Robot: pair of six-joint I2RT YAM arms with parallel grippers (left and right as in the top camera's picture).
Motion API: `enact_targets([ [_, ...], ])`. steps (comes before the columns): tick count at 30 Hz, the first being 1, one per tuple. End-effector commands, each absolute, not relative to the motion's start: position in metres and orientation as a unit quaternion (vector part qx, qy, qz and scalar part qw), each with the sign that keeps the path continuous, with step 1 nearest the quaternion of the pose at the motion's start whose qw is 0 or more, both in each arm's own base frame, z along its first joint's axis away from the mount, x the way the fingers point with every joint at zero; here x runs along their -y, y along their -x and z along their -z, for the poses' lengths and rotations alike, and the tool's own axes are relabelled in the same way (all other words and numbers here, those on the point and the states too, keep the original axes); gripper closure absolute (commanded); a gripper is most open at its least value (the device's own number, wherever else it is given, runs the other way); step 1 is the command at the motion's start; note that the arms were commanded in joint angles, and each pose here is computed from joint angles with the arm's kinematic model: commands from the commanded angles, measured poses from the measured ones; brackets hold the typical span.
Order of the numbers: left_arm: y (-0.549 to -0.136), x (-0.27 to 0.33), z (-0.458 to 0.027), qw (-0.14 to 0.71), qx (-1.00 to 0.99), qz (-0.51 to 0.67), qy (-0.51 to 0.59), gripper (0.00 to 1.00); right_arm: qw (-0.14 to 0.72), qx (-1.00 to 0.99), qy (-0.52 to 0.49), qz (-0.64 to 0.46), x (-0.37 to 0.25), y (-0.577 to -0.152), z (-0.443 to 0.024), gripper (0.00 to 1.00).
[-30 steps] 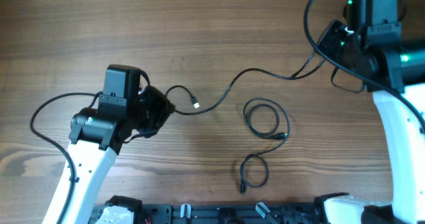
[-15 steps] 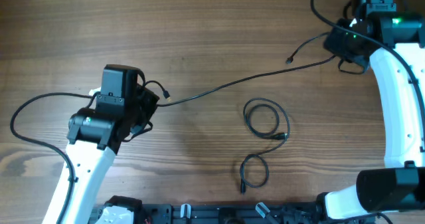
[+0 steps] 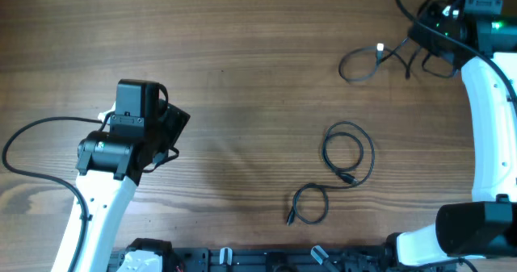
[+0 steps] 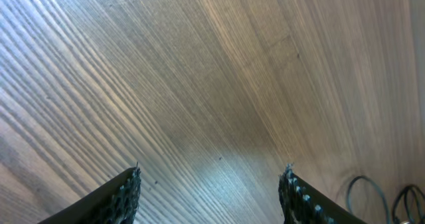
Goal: Untangle cables
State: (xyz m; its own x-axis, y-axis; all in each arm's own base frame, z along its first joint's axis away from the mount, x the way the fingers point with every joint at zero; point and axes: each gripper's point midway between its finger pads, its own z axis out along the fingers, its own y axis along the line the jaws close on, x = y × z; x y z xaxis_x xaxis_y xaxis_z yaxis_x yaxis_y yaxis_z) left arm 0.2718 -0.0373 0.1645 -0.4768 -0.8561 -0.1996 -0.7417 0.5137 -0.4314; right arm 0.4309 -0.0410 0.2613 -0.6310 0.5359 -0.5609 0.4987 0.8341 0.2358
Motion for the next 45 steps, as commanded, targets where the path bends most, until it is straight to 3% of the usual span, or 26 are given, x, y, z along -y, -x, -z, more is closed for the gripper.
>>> enact_targets([
  [1, -0.27, 0.036, -0.164, 0.198, -0.849, 0.141, 0.47, 0.3, 0.325, -0.882, -0.309, -0.144, 0.024, -0.445, -0.274, 0.96],
  [5, -0.271, 0.036, -0.156, 0.185, -0.852, 0.131, 0.471, 0.3, 0.36, -0.85, -0.373, -0.092, 0.083, -0.446, -0.281, 0.96],
  [10, -0.271, 0.036, -0.153, 0.181, -0.853, 0.129, 0.472, 0.29, 0.379, -0.854, -0.356, 0.034, 0.158, -0.438, -0.274, 0.96],
  [15, -0.27, 0.037, -0.153, 0.177, -0.854, 0.128, 0.472, 0.29, 0.342, -0.849, -0.398, 0.069, 0.219, -0.436, -0.231, 0.96],
  [20, -0.27, 0.037, -0.153, 0.177, -0.854, 0.128, 0.472, 0.29, 0.321, -0.871, -0.364, 0.081, 0.248, -0.452, -0.187, 0.96],
  [24, -0.27, 0.037, -0.153, 0.177, -0.854, 0.128, 0.472, 0.29, 0.379, -0.828, -0.385, 0.15, 0.286, -0.462, -0.209, 0.95],
  [27, -0.27, 0.038, -0.153, 0.174, -0.854, 0.132, 0.471, 0.29, 0.387, -0.829, -0.373, 0.155, 0.289, -0.469, -0.208, 0.95],
  [32, -0.271, 0.04, -0.153, 0.174, -0.854, 0.137, 0.47, 0.29, 0.323, -0.862, -0.355, 0.163, 0.289, -0.464, -0.159, 0.96],
  [42, -0.271, 0.04, -0.153, 0.174, -0.854, 0.138, 0.47, 0.28, 0.3, -0.867, -0.36, 0.17, 0.283, -0.445, -0.168, 0.96],
  [45, -0.271, 0.04, -0.154, 0.175, -0.854, 0.138, 0.47, 0.27, 0.307, -0.898, -0.307, 0.071, 0.247, -0.46, -0.165, 0.96],
])
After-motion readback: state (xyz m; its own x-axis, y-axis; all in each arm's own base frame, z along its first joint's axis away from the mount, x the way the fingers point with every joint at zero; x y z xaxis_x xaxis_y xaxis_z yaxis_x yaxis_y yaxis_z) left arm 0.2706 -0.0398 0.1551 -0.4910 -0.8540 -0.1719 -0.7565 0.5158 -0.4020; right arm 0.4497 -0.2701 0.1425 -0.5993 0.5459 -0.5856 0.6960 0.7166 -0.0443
